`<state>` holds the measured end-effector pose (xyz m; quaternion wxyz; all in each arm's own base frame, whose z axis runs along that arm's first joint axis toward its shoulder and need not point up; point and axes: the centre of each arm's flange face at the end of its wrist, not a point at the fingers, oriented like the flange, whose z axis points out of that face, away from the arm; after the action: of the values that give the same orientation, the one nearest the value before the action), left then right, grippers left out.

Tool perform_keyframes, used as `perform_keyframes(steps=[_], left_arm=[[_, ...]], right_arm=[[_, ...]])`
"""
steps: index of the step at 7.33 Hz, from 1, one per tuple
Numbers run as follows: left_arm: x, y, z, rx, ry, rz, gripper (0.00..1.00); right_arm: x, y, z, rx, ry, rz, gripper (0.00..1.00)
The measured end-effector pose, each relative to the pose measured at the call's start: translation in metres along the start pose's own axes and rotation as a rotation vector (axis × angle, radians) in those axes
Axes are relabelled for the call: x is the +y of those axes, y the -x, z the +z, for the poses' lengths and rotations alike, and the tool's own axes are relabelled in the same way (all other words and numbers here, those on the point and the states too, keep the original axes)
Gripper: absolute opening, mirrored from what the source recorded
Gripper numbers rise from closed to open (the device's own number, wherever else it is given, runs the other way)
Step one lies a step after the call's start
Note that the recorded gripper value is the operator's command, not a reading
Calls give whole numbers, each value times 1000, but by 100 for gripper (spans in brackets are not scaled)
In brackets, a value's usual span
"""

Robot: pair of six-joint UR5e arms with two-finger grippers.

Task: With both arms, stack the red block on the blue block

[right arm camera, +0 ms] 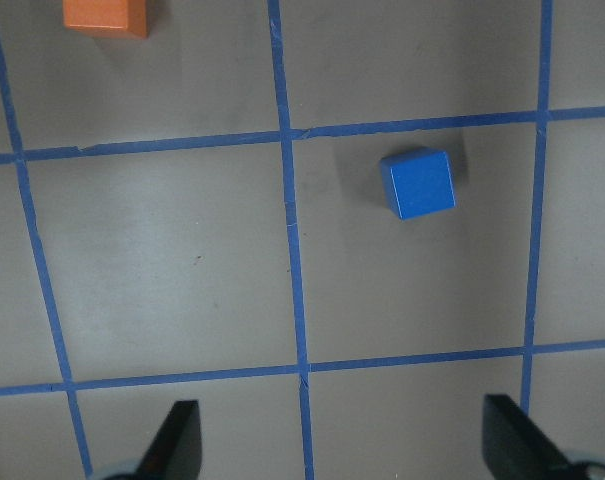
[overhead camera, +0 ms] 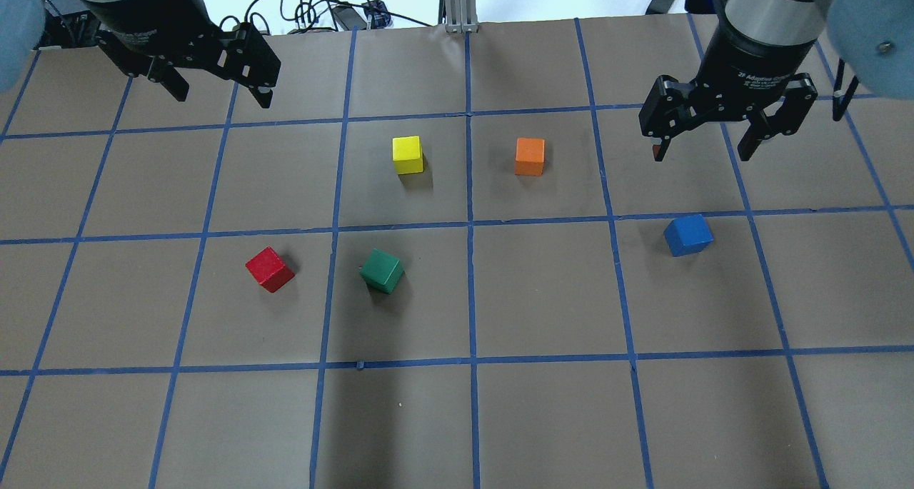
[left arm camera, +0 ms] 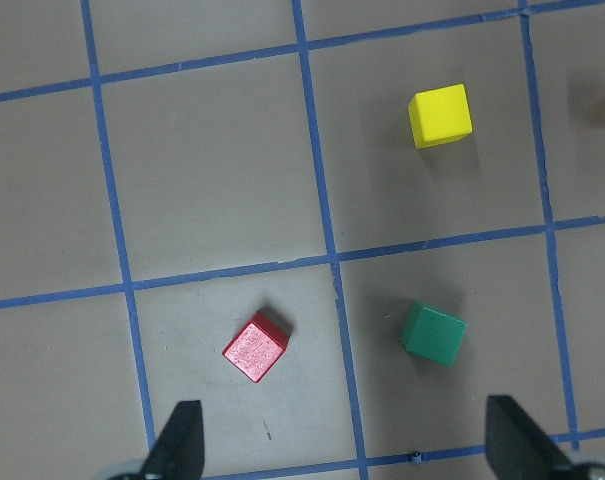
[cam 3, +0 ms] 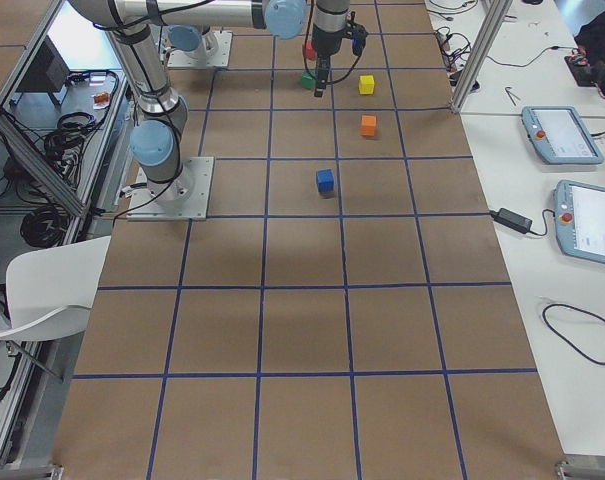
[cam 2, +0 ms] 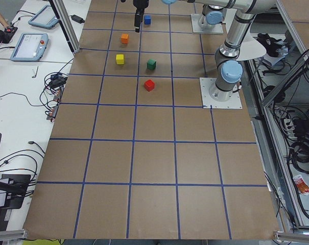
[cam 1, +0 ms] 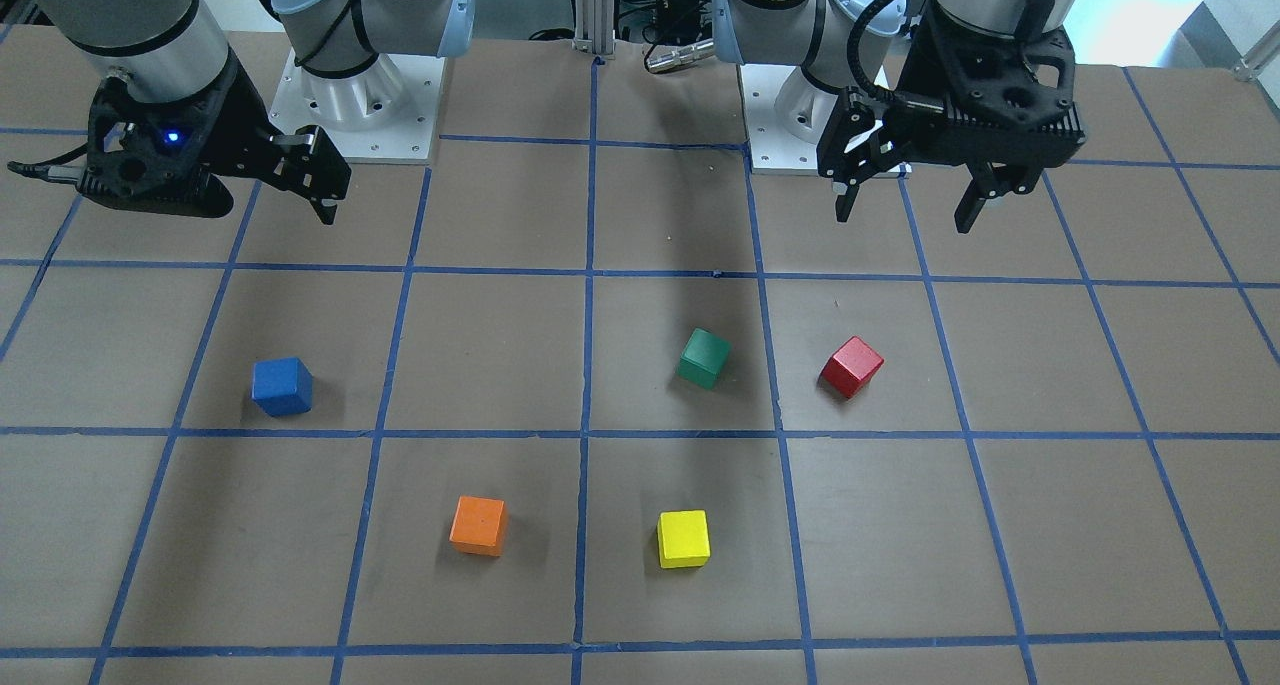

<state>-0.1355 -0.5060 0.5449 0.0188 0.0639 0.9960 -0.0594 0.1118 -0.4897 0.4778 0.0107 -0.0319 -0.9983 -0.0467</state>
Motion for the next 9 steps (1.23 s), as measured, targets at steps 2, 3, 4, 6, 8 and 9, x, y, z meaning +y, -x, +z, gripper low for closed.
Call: perform_keyframes(steps=[2,3,4,6,8,9], left_arm=[[-1,0,0,-1,1,1,100],[-2,0,1,-1,2,1,100],[-1,0,1,-1,4,1,100],[-1,0,3,-13,10,3,100],[3,0,2,-15,10,5,100],[5,0,1,-10,11,3,100]], right_arm=[[0,0,1,3,2,0,100],[0,0,1,3,3,0,100],[0,0,1,4,4,0,100],[1,0,1,5,4,0,100],[1,-1,1,5,4,0,100],[1,-1,2,5,6,1,100]])
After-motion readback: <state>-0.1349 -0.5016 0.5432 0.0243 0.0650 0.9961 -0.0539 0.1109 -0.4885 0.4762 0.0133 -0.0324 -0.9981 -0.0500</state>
